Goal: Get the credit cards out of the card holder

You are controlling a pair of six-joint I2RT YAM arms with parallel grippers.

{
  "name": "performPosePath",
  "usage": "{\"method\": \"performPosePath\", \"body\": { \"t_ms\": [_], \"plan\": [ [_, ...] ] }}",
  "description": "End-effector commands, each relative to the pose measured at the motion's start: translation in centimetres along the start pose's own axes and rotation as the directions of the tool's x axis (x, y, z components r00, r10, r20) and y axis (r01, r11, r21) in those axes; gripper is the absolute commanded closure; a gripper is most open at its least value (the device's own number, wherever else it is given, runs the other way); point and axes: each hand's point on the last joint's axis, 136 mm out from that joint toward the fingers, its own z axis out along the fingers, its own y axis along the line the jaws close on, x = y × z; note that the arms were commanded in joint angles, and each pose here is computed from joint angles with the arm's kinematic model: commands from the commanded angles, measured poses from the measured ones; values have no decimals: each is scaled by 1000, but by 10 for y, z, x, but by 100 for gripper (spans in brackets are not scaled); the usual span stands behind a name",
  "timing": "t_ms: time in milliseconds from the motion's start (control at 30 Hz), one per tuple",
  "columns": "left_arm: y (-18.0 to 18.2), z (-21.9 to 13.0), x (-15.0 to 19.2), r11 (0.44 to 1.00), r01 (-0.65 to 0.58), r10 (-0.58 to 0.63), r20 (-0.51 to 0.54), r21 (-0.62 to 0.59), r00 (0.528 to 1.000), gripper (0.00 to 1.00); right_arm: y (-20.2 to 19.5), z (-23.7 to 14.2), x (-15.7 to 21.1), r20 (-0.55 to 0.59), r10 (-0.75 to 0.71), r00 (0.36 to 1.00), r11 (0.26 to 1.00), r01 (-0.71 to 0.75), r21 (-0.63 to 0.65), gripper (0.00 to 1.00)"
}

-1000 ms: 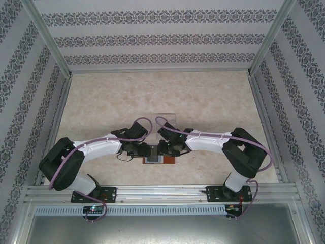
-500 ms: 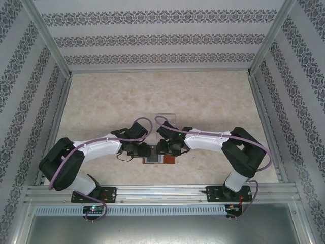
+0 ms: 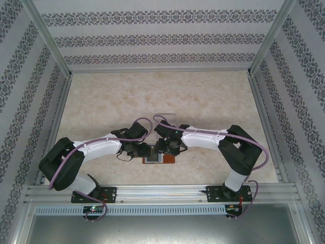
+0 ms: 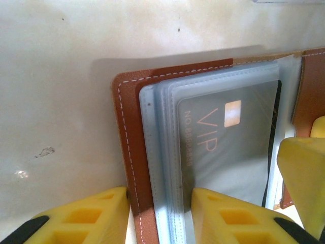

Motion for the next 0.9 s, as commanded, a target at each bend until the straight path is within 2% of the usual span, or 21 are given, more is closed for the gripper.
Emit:
{"method": "performPosePath", "body": {
  "t_ms": [0,867],
  "plan": [
    [15,4,4,998,3,-4,-20,-61,1000,63,-15,12,3,-3,3,1000,996,-3,90,47],
    [14,1,4,998,-1,0,-17,-57,1000,62,-19,24,9,-34,-5,999,985,11,171,45]
  ]
}}
